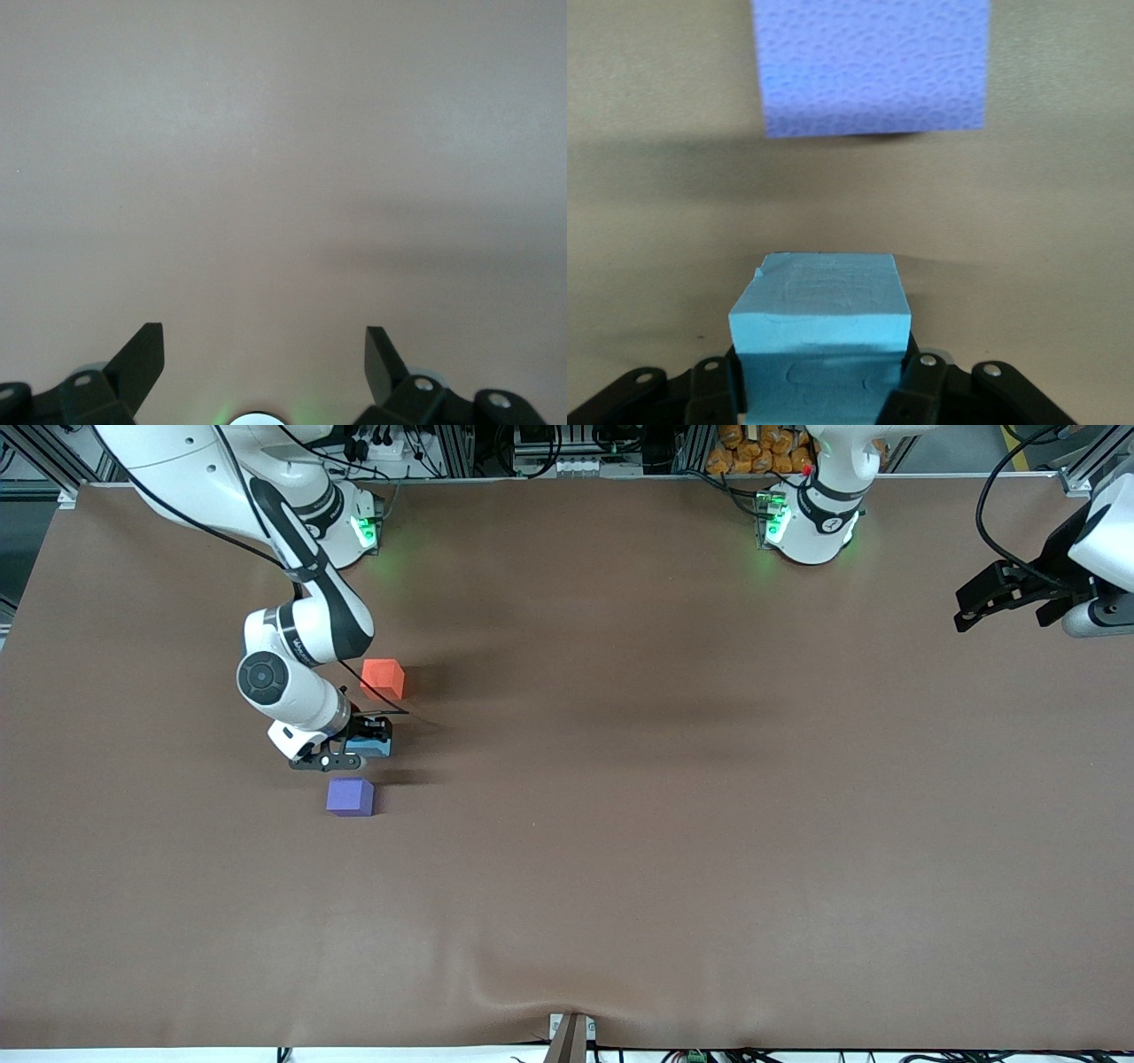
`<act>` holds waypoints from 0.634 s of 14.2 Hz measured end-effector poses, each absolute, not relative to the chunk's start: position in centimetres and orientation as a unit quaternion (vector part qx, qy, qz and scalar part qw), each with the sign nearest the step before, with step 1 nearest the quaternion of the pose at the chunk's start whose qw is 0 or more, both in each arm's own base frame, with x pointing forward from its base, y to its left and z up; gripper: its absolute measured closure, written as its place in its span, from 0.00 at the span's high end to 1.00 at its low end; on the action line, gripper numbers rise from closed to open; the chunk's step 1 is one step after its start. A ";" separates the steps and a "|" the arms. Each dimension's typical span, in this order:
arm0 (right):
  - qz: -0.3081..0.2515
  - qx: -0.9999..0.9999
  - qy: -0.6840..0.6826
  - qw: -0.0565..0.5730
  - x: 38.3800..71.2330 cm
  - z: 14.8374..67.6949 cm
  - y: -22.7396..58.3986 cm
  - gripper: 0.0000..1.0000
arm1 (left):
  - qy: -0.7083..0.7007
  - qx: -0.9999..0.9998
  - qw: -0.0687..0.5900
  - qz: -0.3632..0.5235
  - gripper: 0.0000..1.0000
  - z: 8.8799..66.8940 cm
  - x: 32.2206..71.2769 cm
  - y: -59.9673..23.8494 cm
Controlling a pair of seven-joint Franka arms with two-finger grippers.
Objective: Place blue block between orange and purple blocks
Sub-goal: 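Lower the blue block between orange and purple blocks, open the right gripper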
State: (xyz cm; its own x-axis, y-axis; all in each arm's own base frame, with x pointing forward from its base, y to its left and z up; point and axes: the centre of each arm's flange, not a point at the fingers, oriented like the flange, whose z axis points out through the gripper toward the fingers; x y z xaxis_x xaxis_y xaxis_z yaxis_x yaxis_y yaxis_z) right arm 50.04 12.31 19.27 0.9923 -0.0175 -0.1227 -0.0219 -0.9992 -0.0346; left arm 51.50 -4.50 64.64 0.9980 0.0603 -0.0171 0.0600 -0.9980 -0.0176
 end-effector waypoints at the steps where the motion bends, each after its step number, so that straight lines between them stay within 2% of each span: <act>1: 0.061 -0.998 0.015 0.018 50.2 19.3 11.8 0.60 | -0.030 -0.999 0.009 0.009 1.00 64.6 51.5 -4.5; 9: 0.061 -0.997 0.047 0.031 50.2 19.2 11.2 0.60 | -0.030 -0.999 0.009 0.009 1.00 64.6 51.5 -4.5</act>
State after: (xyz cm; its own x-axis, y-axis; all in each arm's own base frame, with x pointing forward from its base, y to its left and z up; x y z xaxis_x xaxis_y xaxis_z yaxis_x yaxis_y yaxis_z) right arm 50.25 11.22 19.18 0.9881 -0.0906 -0.1240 -0.0980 -0.9936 -0.0556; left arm 51.51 -4.46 64.64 0.9980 0.0610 -0.0169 0.0607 -0.9980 -0.0176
